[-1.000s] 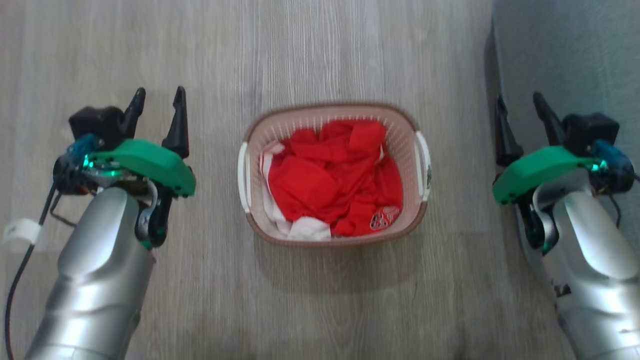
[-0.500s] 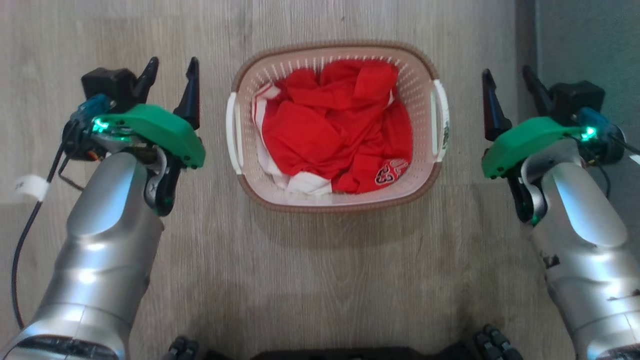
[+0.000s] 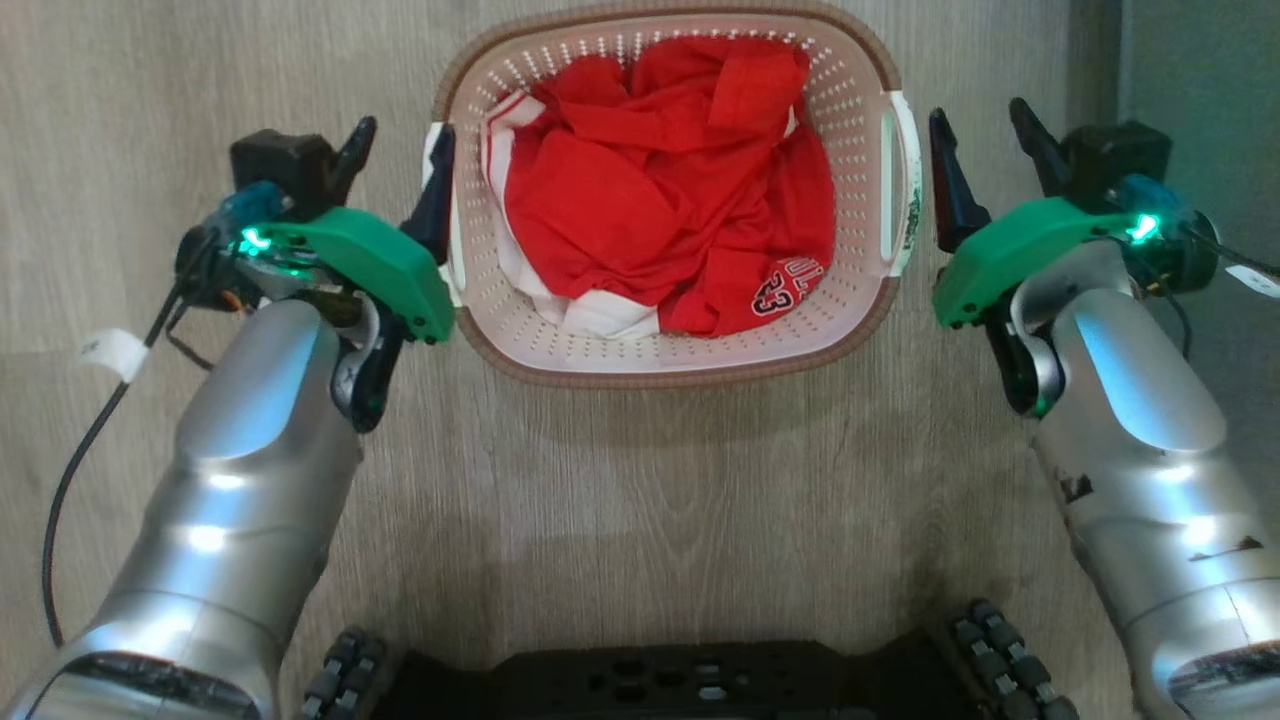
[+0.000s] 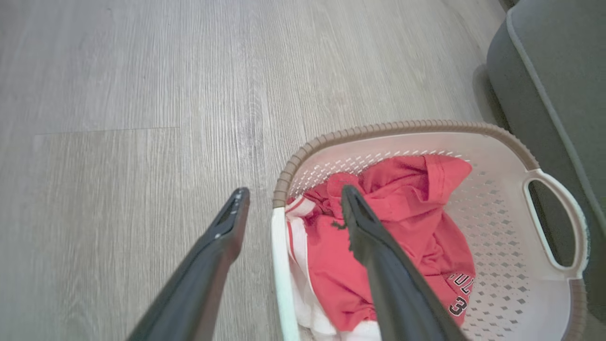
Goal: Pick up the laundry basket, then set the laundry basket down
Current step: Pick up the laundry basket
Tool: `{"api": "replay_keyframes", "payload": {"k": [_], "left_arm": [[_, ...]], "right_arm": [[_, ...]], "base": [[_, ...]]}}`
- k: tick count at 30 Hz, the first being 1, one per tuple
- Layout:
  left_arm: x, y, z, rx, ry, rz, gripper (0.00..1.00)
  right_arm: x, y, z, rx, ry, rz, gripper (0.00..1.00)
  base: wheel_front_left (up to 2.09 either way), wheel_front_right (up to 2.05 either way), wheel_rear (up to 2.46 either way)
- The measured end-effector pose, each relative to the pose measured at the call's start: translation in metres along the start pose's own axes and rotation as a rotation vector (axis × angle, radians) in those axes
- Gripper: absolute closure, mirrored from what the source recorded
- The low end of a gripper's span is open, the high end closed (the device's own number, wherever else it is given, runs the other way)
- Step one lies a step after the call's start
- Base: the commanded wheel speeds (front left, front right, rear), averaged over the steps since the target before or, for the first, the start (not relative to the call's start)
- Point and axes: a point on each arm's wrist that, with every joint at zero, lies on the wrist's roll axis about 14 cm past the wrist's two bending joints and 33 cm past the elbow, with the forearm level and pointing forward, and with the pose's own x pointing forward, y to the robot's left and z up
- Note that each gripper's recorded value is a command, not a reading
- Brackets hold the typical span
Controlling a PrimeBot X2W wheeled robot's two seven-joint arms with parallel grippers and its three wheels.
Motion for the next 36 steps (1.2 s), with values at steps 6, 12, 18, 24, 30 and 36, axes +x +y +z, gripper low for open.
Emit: {"api": "replay_keyframes", "payload": {"k": [6,12,18,24,30,36], "left_arm": [[0.008,-0.006,-0.022,-0.025,0.053,-0.026,0.00],[0.015,0.001,-0.043,-0.026,0.119,-0.012,0.00],[0.019,0.009,-0.063,-0.025,0.185,0.003,0.00],[0.026,0.018,-0.075,-0.023,0.232,0.017,0.00],[0.027,0.021,-0.086,-0.036,0.276,0.027,1.00],[0.031,0.015,-0.083,-0.072,0.269,0.013,1.00]], "right_arm": [[0.006,0.003,-0.020,-0.001,0.048,0.013,0.00],[0.011,0.003,-0.035,-0.007,0.086,0.021,0.00],[0.015,0.003,-0.054,-0.015,0.143,0.028,0.00],[0.021,0.006,-0.075,-0.004,0.205,0.034,0.00],[0.024,0.005,-0.091,0.002,0.261,0.031,1.00],[0.031,0.014,-0.094,0.015,0.271,0.049,1.00]], "base": [[0.00,0.00,0.00],[0.00,0.00,0.00],[0.00,0.00,0.00],[0.00,0.00,0.00],[0.00,0.00,0.00],[0.00,0.00,0.00]]}}
